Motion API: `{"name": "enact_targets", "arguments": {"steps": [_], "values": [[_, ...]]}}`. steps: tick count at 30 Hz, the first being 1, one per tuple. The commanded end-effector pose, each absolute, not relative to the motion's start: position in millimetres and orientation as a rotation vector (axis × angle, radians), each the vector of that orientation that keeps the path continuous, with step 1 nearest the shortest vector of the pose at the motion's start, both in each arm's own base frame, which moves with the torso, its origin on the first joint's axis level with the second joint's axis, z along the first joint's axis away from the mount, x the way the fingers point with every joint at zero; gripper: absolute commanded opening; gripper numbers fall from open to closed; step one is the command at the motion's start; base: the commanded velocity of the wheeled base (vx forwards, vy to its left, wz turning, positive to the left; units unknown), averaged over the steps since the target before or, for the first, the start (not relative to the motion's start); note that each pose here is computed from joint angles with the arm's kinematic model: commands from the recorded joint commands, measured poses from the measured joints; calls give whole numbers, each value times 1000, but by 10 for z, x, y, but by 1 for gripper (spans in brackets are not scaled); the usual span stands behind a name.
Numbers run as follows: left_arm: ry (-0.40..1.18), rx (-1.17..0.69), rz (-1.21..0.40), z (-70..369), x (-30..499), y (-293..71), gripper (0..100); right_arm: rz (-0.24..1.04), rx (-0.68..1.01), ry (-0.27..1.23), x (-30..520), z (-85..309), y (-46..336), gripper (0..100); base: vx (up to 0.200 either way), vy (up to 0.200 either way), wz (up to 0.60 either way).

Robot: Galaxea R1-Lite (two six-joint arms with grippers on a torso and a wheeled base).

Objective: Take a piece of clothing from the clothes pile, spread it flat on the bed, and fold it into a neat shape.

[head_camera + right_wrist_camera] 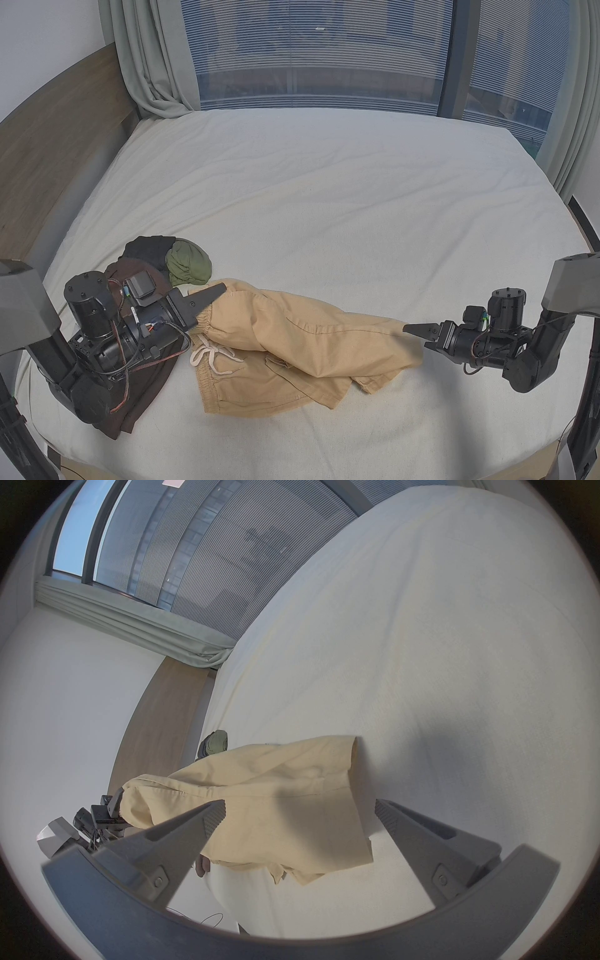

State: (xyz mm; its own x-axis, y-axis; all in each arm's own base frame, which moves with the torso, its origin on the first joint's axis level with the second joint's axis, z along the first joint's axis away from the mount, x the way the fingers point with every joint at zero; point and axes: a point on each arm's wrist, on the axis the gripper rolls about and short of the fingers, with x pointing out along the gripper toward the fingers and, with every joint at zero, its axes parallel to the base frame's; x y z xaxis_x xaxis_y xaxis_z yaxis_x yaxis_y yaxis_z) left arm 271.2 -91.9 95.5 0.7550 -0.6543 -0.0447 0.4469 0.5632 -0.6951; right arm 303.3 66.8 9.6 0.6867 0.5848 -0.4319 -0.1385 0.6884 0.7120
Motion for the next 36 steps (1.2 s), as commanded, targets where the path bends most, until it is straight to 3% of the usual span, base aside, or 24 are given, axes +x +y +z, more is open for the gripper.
{"name": "enact_targets", "arguments": {"steps": [1,8,9,21,28,36], "values": [[313,-720,-659,954,2720,-920,0,446,701,728,3038,-7,703,100,0,0,0],[313,-721,-656,948,2727,-918,0,459,737,694,3076,-92,730,100,0,0,0],[313,-721,-656,946,2731,-919,0,469,747,688,3076,-86,746,0,0,0,0],[347,-726,-620,804,2821,-884,0,551,783,715,2970,-31,746,0,0,0,0],[367,-728,-594,709,2879,-852,0,717,794,717,2749,192,702,0,0,0,0],[383,-728,-584,644,2907,-859,0,746,786,793,2610,27,800,0,0,0,0]]}}
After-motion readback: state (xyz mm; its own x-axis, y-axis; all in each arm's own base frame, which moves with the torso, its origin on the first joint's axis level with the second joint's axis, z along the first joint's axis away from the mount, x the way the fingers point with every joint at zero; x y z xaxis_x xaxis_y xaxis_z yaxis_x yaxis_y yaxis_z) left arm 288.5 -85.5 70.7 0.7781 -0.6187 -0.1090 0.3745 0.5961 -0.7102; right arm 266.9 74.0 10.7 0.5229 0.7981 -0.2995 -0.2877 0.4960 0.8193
